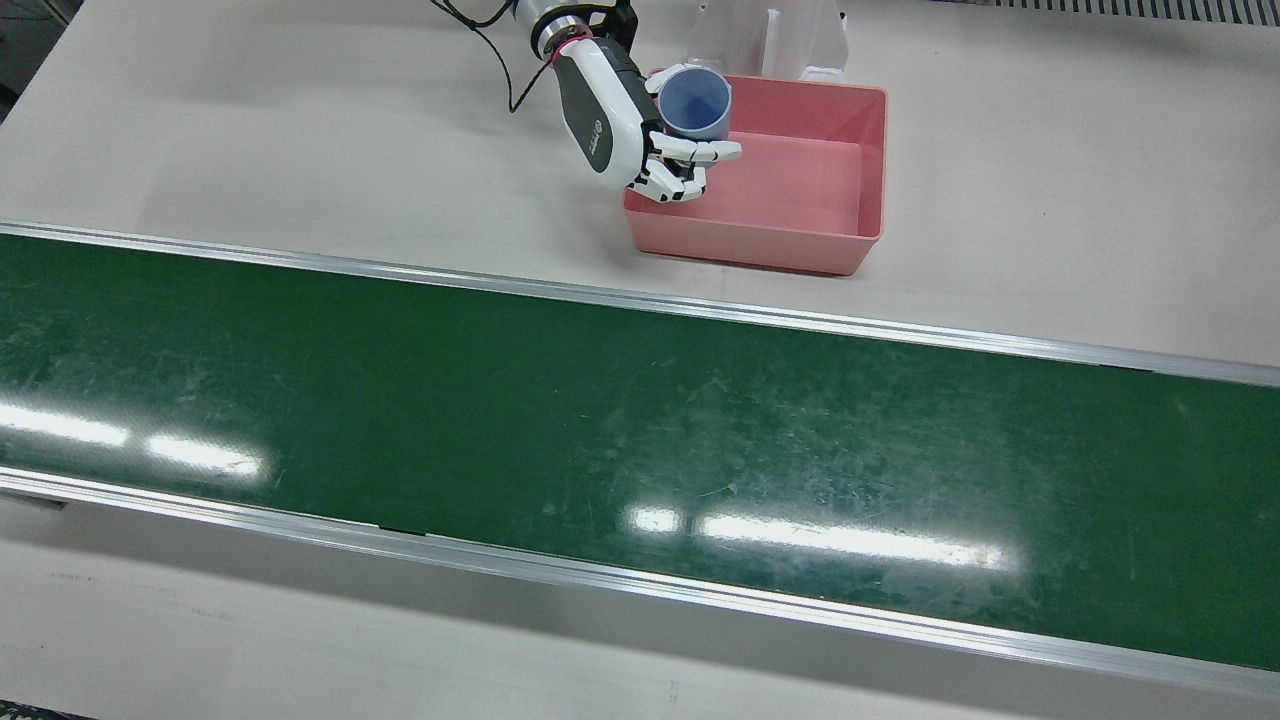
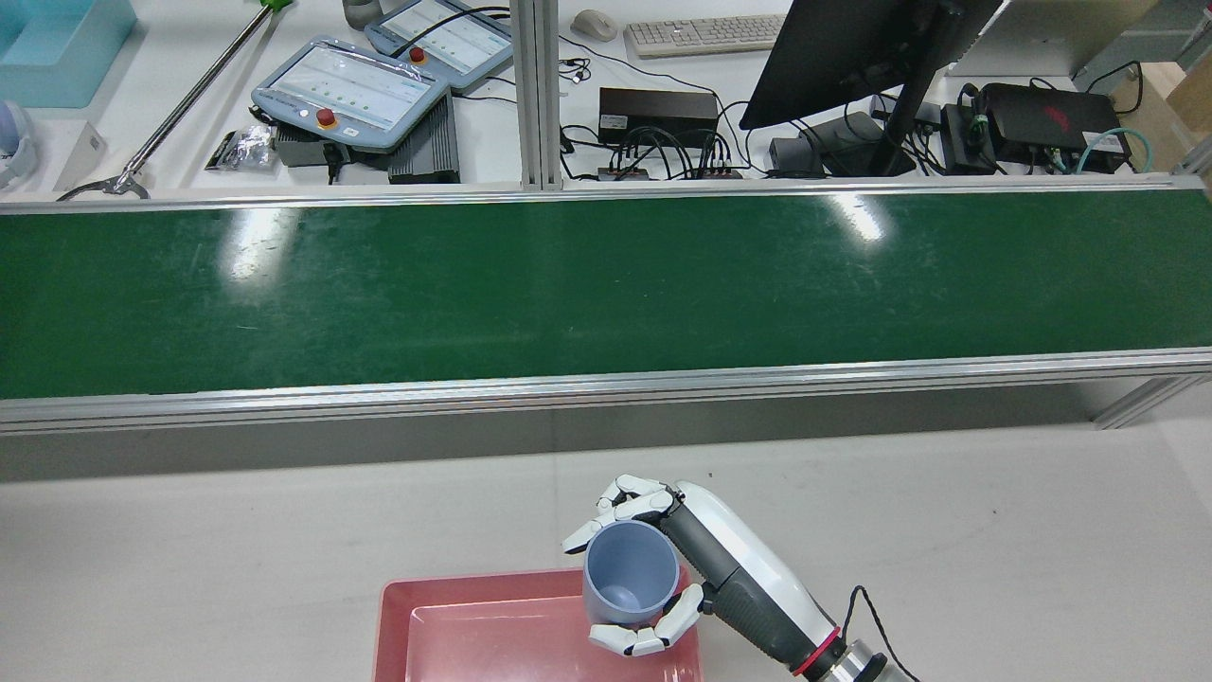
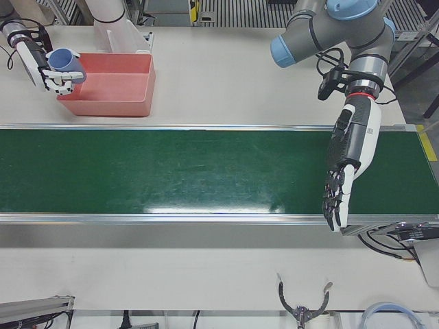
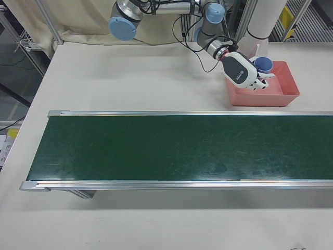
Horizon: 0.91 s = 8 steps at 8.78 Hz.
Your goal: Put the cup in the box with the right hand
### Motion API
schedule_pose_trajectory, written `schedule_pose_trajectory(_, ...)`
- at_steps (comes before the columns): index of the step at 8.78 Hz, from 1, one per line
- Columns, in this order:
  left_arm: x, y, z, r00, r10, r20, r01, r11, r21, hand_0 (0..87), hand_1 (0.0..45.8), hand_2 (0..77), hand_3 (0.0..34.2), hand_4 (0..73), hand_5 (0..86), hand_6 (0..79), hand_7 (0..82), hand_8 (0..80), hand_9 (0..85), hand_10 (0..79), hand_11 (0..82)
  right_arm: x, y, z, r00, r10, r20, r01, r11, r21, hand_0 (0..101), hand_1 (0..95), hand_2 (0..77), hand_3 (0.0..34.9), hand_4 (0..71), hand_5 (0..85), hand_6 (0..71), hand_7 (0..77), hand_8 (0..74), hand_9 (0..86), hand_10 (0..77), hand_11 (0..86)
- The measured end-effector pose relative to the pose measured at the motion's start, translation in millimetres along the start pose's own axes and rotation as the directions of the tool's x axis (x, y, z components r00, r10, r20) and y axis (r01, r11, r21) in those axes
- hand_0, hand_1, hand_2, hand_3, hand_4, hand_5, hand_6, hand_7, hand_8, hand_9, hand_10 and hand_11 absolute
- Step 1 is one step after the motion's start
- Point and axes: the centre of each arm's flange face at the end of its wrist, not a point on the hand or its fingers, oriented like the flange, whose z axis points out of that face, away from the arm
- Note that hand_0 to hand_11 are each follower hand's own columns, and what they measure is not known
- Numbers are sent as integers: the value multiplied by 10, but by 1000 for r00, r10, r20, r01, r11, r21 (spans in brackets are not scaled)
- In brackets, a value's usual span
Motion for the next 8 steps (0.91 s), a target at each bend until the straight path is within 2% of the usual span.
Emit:
schedule_pose_trajectory(1, 0, -2, -1, 1000, 0, 0, 0, 1000, 0, 0, 5, 11, 0, 11, 5, 0, 5, 0, 0, 0, 0, 47, 21, -8, 1000, 7, -3, -7, 1000, -4, 580, 54, 355, 0, 349, 109, 180, 704, 442, 774, 338, 551)
schedule_pose_trajectory(2, 0, -2, -1, 1000, 0, 0, 0, 1000, 0, 0, 5, 11, 0, 11, 5, 5, 5, 0, 0, 0, 0, 79, 48, -21, 1000, 12, -8, -12, 1000, -9, 571, 54, 355, 0, 256, 65, 60, 616, 49, 54, 224, 447)
schedule_pose_trajectory(3, 0, -1, 0, 1000, 0, 0, 0, 1000, 1, 0, 5, 11, 0, 11, 5, 5, 5, 0, 0, 0, 0, 98, 64, -34, 1000, 15, -12, -15, 1000, -11, 571, 54, 355, 0, 256, 65, 33, 458, 49, 54, 71, 333)
schedule_pose_trajectory(4, 0, -2, -1, 1000, 0, 0, 0, 1000, 1, 0, 5, 11, 0, 11, 0, 5, 5, 0, 0, 0, 0, 102, 70, -44, 1000, 18, -15, -18, 1000, -14, 531, 54, 355, 0, 175, 44, 33, 262, 49, 0, 5, 213)
schedule_pose_trajectory(5, 0, -1, 0, 1000, 0, 0, 0, 1000, 0, 0, 5, 11, 0, 11, 5, 5, 5, 0, 0, 0, 0, 92, 70, -52, 999, 27, -17, -27, 1000, -16, 531, 54, 355, 0, 175, 44, 33, 262, 49, 0, 5, 213)
schedule_pose_trajectory(6, 0, -2, -1, 1000, 0, 0, 0, 1000, 1, 0, 5, 11, 0, 11, 5, 5, 5, 0, 0, 0, 0, 69, 79, -56, 999, 44, -17, -45, 999, -18, 484, 76, 300, 0, 213, 44, 33, 114, 71, 136, 0, 11)
schedule_pose_trajectory(7, 0, -2, -1, 1000, 0, 0, 0, 1000, 1, 0, 5, 11, 0, 11, 5, 5, 5, 0, 0, 0, 0, 21, 95, -55, 998, 63, -12, -63, 998, -21, 484, 76, 300, 0, 213, 44, 33, 114, 71, 136, 0, 11)
schedule_pose_trajectory(8, 0, -1, 0, 1000, 0, 0, 0, 1000, 1, 0, 5, 11, 0, 11, 5, 5, 5, 0, 0, 0, 0, -82, 104, -46, 997, 77, 0, -77, 997, -26, 488, 27, 158, 0, 224, 38, 33, 114, 76, 136, 0, 11)
